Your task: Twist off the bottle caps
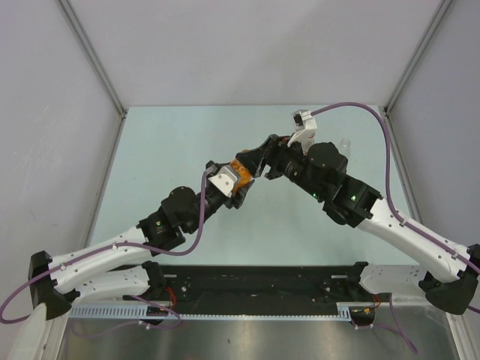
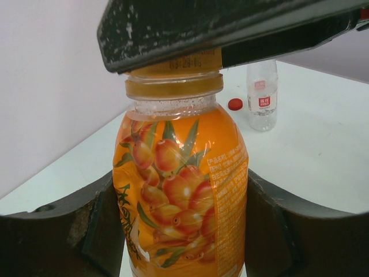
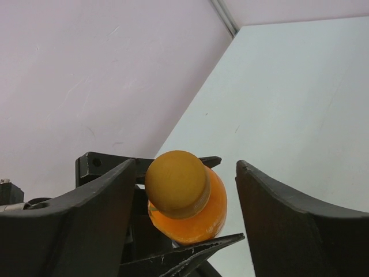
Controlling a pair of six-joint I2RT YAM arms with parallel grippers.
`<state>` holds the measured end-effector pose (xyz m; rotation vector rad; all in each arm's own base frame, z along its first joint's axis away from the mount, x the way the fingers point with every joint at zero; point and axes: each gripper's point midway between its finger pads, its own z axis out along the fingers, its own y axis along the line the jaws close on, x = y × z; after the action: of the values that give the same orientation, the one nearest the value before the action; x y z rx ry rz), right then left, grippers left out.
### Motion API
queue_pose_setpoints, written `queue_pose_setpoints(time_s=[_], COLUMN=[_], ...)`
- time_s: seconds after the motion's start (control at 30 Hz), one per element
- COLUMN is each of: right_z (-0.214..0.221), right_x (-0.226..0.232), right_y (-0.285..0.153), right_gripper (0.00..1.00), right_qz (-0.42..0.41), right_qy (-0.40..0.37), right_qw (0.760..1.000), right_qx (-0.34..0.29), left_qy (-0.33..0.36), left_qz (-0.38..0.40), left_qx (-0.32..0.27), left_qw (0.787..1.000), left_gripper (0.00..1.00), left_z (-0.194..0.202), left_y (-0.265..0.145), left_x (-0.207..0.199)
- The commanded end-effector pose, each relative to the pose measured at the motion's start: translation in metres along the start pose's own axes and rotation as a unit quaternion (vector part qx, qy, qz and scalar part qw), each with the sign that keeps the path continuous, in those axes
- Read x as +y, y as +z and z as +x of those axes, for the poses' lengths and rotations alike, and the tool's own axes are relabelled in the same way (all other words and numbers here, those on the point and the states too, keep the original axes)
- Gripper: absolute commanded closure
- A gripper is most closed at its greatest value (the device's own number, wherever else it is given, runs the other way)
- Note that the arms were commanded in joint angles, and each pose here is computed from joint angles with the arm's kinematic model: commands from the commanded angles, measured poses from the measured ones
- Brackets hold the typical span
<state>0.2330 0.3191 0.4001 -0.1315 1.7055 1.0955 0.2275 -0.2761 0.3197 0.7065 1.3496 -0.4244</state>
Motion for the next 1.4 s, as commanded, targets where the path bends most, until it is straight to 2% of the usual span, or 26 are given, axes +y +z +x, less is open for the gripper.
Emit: queue_pose_setpoints(time_s=[0.0, 0.23, 0.33, 0.53, 0.57, 0.77, 0.97, 1.0, 1.1, 1.17, 1.2, 1.23, 1.37], right_z=[-0.026, -0.025, -0.025, -0.023, -0.021, -0.015, -0.009, -0.011, -0.012, -0.009, -0.01, -0.01, -0.008], right_x=[0.02, 0.019, 0.02, 0.018, 0.018, 0.028, 0.046, 0.051, 0.064, 0.073, 0.075, 0.08, 0.093], right_y=[0.0, -0.001, -0.002, -0.002, -0.002, -0.009, -0.027, -0.033, -0.051, -0.062, -0.066, -0.074, -0.095], right_gripper=[0.32, 0.47, 0.58, 0.86, 0.99, 1.0, 1.0, 1.0, 1.0, 1.0, 1.0, 1.0, 1.0], right_qz=[-0.026, -0.024, -0.026, -0.022, -0.023, -0.058, -0.144, -0.16, -0.21, -0.241, -0.251, -0.27, -0.321], right_qy=[0.003, 0.002, 0.002, -0.003, -0.004, -0.036, -0.084, -0.091, -0.127, -0.14, -0.153, -0.159, -0.184], right_qw=[0.999, 0.999, 0.999, 0.999, 0.999, 0.998, 0.985, 0.982, 0.969, 0.959, 0.955, 0.949, 0.927], right_qx=[-0.036, -0.034, -0.033, -0.028, -0.025, -0.003, 0.035, 0.035, 0.04, 0.048, 0.046, 0.048, 0.054], left_qy=[0.003, 0.005, 0.005, 0.001, 0.0, -0.015, -0.04, -0.052, -0.093, -0.112, -0.137, -0.139, -0.163], left_qz=[0.002, 0.002, 0.0, 0.002, 0.004, 0.047, 0.169, 0.213, 0.275, 0.346, 0.353, 0.391, 0.451], left_qx=[-0.025, -0.026, -0.025, -0.025, -0.024, -0.038, -0.081, -0.094, -0.097, -0.107, -0.102, -0.113, -0.113], left_qw=[1.0, 1.0, 1.0, 1.0, 1.0, 0.998, 0.982, 0.971, 0.952, 0.926, 0.92, 0.903, 0.87], left_gripper=[1.0, 1.0, 1.0, 1.0, 1.0, 1.0, 1.0, 1.0, 1.0, 1.0, 1.0, 1.0, 1.0], left_z=[-0.016, -0.016, -0.016, -0.018, -0.018, -0.034, -0.072, -0.083, -0.099, -0.11, -0.113, -0.12, -0.131], left_y=[0.0, 0.0, 0.001, 0.0, 0.0, -0.008, -0.032, -0.04, -0.051, -0.065, -0.066, -0.076, -0.088], left_x=[-0.001, -0.001, -0.001, -0.002, -0.003, -0.013, -0.045, -0.056, -0.065, -0.079, -0.076, -0.083, -0.09])
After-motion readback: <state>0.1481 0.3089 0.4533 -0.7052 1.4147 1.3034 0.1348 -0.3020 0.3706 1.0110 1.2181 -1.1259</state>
